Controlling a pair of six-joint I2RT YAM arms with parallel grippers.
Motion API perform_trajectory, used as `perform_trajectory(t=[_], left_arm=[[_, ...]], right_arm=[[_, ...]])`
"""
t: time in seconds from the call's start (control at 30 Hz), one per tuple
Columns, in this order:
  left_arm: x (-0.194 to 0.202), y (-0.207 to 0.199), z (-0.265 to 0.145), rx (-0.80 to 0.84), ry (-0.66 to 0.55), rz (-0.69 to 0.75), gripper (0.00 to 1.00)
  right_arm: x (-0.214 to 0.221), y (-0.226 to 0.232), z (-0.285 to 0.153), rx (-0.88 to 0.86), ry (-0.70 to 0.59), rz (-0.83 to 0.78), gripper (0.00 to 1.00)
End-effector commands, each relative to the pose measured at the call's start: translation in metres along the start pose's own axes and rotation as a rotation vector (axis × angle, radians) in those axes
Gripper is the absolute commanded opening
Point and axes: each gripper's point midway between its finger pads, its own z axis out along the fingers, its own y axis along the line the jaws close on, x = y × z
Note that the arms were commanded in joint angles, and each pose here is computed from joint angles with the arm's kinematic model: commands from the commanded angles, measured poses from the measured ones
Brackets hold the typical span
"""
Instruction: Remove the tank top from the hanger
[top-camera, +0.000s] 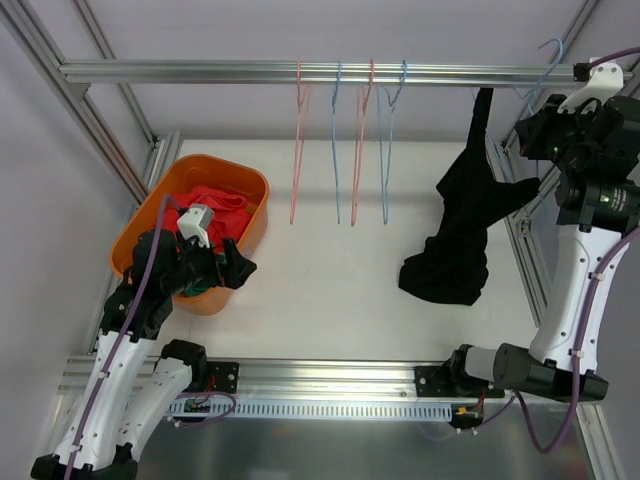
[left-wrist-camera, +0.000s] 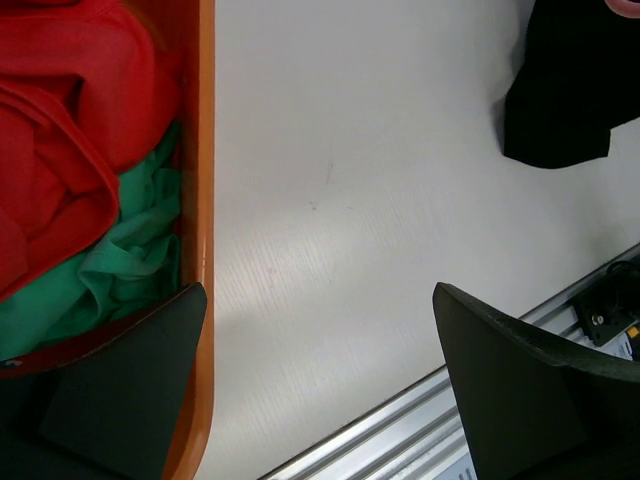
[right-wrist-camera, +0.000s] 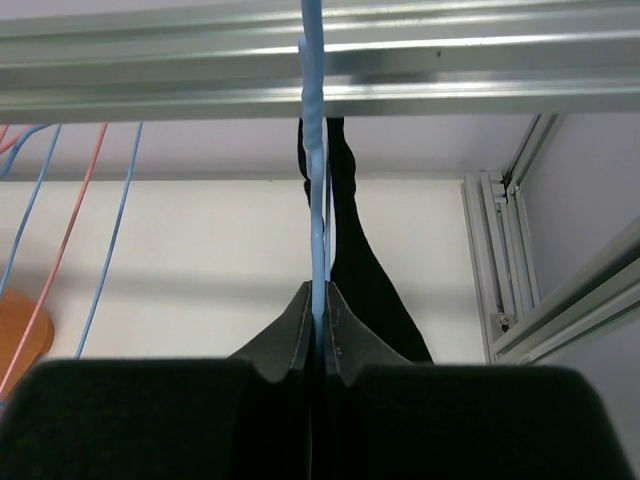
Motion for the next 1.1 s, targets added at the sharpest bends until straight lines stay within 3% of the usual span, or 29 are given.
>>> perform_trajectory(t=[0.0, 0.13, 0.33, 0.5, 0.57, 0.6, 0.63, 0.7, 0.73, 0.77, 0.8, 0.87, 0.93, 1.07], left_arm=[[-0.015, -0.022, -0.004, 0.109, -0.044, 0.036, 0.99], [-0.044, -0.056, -0.017, 0.249, -0.106, 0.039, 0.99], [-0.092, -0.111, -0.035, 0.413, -0.187, 0.068, 0.99], [-0.125, -0.184, -0.049, 0.582, -0.250, 0.183, 0.99], [-0.134, -0.206, -0.037, 0.595, -0.254, 0.219, 0.99], [-0.146, -0.236, -0.051, 0.669, -0.295, 0.271, 0.99], [-0.146, -0.251, -0.033, 0.669, -0.274, 0.297, 0.99], [-0.163, -0.294, -0.047, 0.763, -0.325, 0.359, 0.99], [-0.157, -0.311, -0.024, 0.769, -0.289, 0.387, 0.99], [-0.174, -0.328, -0.033, 0.801, -0.339, 0.402, 0.99], [-0.164, -0.345, -0.010, 0.805, -0.308, 0.432, 0.99], [-0.180, -0.365, -0.008, 0.832, -0.341, 0.437, 0.99], [-0.169, -0.383, 0.022, 0.848, -0.290, 0.443, 0.98], [-0.167, -0.409, 0.038, 0.899, -0.279, 0.450, 0.88]], right_arm=[[-0.011, 0.009, -0.015, -0.025, -0.058, -0.009, 0.00], [0.020, 0.025, -0.044, -0.057, -0.007, 0.037, 0.00], [0.056, 0.063, -0.102, -0.161, -0.033, 0.061, 0.00], [0.088, 0.071, -0.157, -0.102, -0.018, 0.063, 0.00], [0.093, 0.070, -0.176, -0.059, -0.021, 0.059, 0.00], [0.096, 0.073, -0.187, -0.054, -0.022, 0.070, 0.00], [0.096, 0.079, -0.202, -0.059, -0.054, 0.061, 0.00], [0.096, 0.088, -0.224, -0.078, -0.063, 0.054, 0.00], [0.095, 0.090, -0.233, -0.085, -0.071, 0.049, 0.00], [0.100, 0.093, -0.239, -0.098, -0.046, 0.051, 0.00], [0.093, 0.095, -0.250, -0.103, -0.070, 0.045, 0.00], [0.093, 0.093, -0.258, -0.096, -0.052, 0.047, 0.00], [0.086, 0.093, -0.269, -0.111, -0.069, 0.035, 0.00], [0.078, 0.091, -0.278, -0.119, -0.090, 0.023, 0.00]])
